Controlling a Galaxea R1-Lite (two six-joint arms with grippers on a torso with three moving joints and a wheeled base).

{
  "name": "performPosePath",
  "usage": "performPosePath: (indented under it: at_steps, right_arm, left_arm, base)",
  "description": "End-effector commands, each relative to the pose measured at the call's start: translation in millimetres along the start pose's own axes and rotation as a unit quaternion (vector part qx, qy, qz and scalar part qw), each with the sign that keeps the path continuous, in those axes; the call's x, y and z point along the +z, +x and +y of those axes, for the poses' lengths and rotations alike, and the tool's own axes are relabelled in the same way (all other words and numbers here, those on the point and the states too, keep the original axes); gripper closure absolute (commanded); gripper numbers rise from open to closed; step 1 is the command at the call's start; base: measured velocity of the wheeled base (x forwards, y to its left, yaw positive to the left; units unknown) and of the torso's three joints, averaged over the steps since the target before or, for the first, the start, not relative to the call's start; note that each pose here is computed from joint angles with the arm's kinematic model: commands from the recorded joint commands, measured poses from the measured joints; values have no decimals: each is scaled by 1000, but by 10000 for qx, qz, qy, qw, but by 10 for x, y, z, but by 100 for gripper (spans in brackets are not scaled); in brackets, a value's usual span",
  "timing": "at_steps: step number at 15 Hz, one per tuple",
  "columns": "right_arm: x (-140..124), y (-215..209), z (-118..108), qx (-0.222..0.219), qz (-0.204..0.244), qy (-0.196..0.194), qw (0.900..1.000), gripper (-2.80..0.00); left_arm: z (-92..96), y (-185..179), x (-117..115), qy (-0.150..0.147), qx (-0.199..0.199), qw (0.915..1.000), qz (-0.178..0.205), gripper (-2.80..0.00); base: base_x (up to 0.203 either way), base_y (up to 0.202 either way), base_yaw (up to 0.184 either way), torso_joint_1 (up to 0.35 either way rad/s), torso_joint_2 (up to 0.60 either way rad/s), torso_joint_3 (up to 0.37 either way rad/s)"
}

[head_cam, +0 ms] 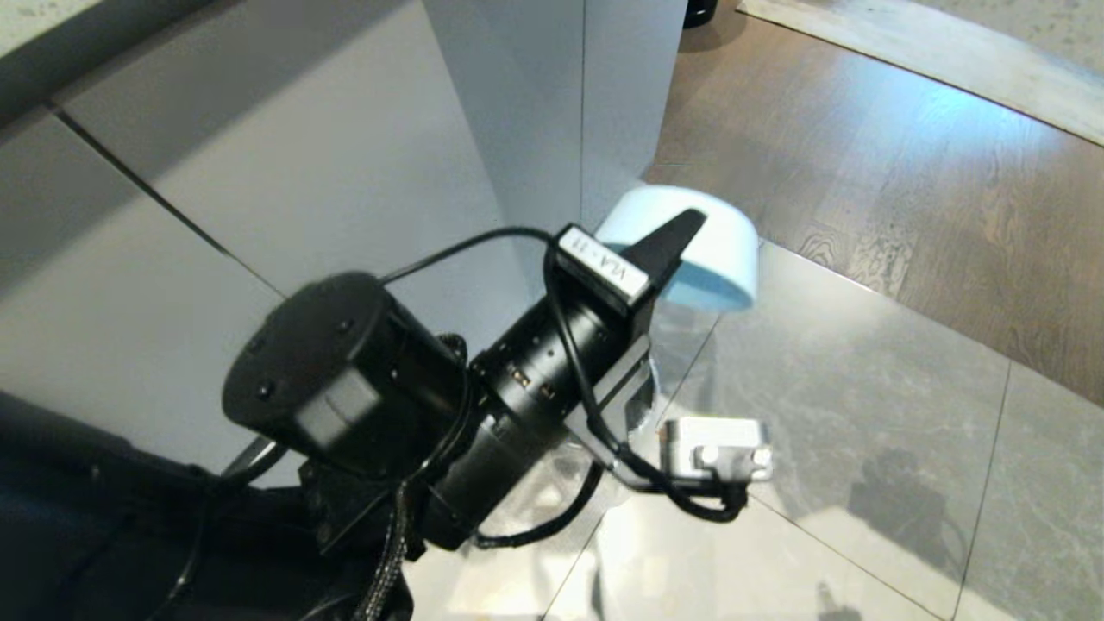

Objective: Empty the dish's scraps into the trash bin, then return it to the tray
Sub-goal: Put the bowl back to the table

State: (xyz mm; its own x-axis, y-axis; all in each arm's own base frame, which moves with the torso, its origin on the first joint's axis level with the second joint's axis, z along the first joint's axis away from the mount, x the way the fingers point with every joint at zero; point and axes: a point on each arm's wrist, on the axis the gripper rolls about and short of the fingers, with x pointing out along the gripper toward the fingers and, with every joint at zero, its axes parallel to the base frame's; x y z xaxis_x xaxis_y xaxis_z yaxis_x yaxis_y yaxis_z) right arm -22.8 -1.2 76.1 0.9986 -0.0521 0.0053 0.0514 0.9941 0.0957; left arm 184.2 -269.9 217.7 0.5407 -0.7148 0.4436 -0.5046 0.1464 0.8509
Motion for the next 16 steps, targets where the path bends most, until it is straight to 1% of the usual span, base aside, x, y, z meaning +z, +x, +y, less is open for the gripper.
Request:
performPosePath:
  at_steps: [1,2,3,4,5,6,7,9,10,11,12,13,15,16]
  right_arm:
    - [0,0,0,0,-4,5,10000,0]
    - [0,0,0,0,-4,0,10000,0]
    - [0,0,0,0,-4,-2,10000,0]
    - [0,0,0,0,-4,6,10000,0]
    - [3,-1,0,1,-9,6,10000,0]
    - [0,0,0,0,-4,1,10000,0]
    - [0,0,0,0,-4,-2,10000,0]
    - [0,0,0,0,-4,-2,10000,0]
    - [0,0,0,0,-4,2,10000,0]
    - [0,0,0,0,-4,-2,10000,0]
    - [0,0,0,0,-4,-2,10000,0]
    - [0,0,0,0,-4,0,10000,0]
    - [0,0,0,0,-4,-2,10000,0]
    - [0,0,0,0,-4,0,10000,0]
  left_arm:
    - [-262,-465,56,-314,-905,9954,20,0]
    - [-365,-752,66,-607,-1494,9868,158,0]
    - [-419,-1029,56,-880,-1989,9753,387,0]
    - [-412,-1282,-2,-1105,-2316,9639,712,0]
    - [-355,-1465,-139,-1269,-2389,9558,1154,0]
    - [-326,-1574,-283,-1346,-2383,9489,1571,0]
    - [-272,-1642,-396,-1406,-2266,9452,1885,0]
    - [-221,-1710,-525,-1402,-2136,9399,2266,0]
    - [-211,-1735,-587,-1457,-2093,9353,2455,0]
    - [-215,-1758,-610,-1730,-2067,9273,2598,0]
    - [-239,-1797,-619,-2036,-2143,9151,2742,0]
    - [-277,-1845,-619,-2419,-2278,8973,2906,0]
    - [-339,-1928,-589,-3305,-2464,8534,3191,0]
    - [-341,-1965,-556,-3834,-2451,8289,3254,0]
  base:
    - [0,0,0,0,0,0]
    - [0,0,0,0,0,0]
    - [0,0,0,0,0,0]
    - [0,0,0,0,0,0]
    - [0,0,0,0,0,0]
    - [0,0,0,0,0,0]
    - [0,0,0,0,0,0]
    - [0,0,0,0,0,0]
    - [0,0,0,0,0,0]
    - [0,0,0,0,0,0]
    - [0,0,0,0,0,0]
    - [0,0,0,0,0,0]
    - [0,0,0,0,0,0]
    - [0,0,0,0,0,0]
